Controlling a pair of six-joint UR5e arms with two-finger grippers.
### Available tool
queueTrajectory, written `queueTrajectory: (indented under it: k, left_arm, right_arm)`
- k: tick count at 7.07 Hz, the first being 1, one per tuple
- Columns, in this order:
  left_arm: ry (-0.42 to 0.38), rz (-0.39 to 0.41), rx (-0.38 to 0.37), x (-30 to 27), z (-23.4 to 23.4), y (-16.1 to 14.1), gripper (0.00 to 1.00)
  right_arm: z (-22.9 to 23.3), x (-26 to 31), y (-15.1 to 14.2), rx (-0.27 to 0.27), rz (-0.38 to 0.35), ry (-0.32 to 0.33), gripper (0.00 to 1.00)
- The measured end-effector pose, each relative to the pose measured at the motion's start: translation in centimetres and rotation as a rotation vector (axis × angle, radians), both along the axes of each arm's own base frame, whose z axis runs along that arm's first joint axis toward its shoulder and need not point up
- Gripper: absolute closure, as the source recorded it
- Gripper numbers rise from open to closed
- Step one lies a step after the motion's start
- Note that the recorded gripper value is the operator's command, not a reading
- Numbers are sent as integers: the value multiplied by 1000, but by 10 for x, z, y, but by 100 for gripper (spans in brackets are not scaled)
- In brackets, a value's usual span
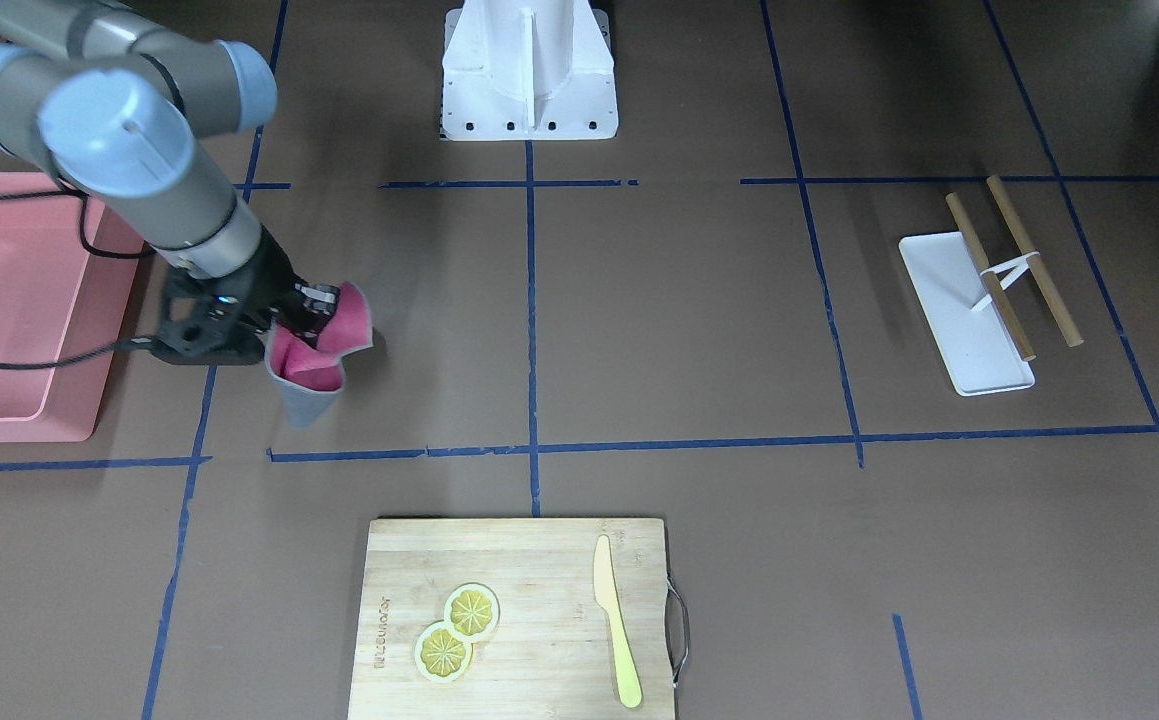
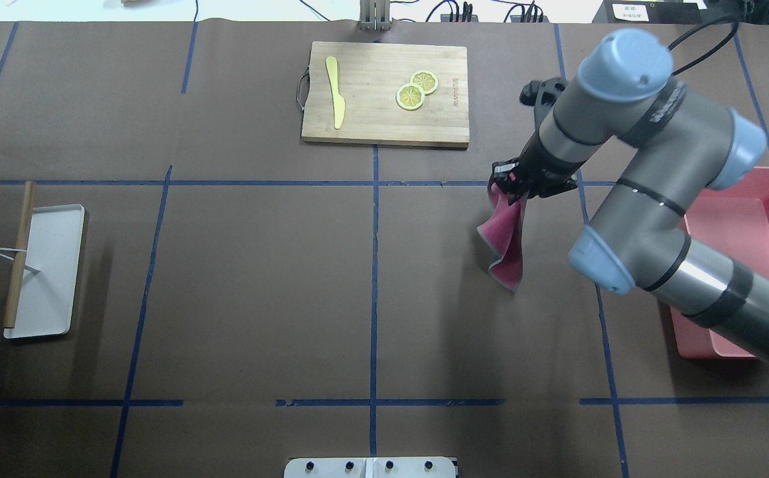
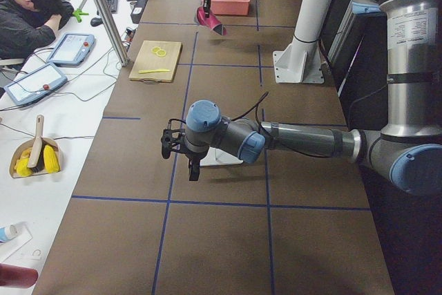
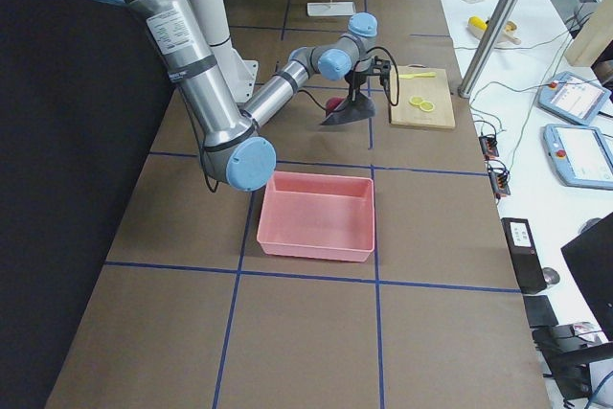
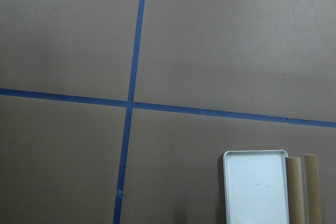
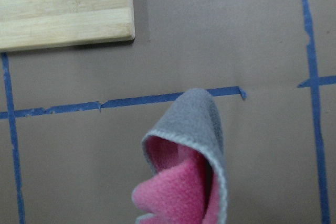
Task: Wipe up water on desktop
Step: 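Lift the cloth with the right gripper and carry it over the pink bin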
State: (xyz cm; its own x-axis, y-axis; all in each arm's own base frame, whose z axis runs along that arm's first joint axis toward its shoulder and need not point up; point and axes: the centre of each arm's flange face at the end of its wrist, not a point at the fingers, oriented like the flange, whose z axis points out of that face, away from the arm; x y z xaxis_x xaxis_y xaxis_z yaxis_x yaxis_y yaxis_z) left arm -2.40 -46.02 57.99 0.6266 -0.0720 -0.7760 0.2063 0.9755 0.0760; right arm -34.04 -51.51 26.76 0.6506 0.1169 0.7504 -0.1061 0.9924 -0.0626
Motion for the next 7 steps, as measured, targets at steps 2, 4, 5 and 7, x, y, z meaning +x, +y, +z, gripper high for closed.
queueTrajectory:
  k: [2,4,5,7]
  left_arm:
    - [-27,65,-36,-1,22,2,0]
    - [-73,173,-73,-8,33,-4,0]
    - [-104,212,-75,-17,32,-12,0]
    - [-122,256,-80,-47,32,-36,0]
  right_arm:
    - [-25,66,13,23,-8,69,99]
    - [-20,114,20,62,-24,109,99]
    - [-8,134,27,89,-43,122,99]
    - [38,195,45,159,-106,165,98]
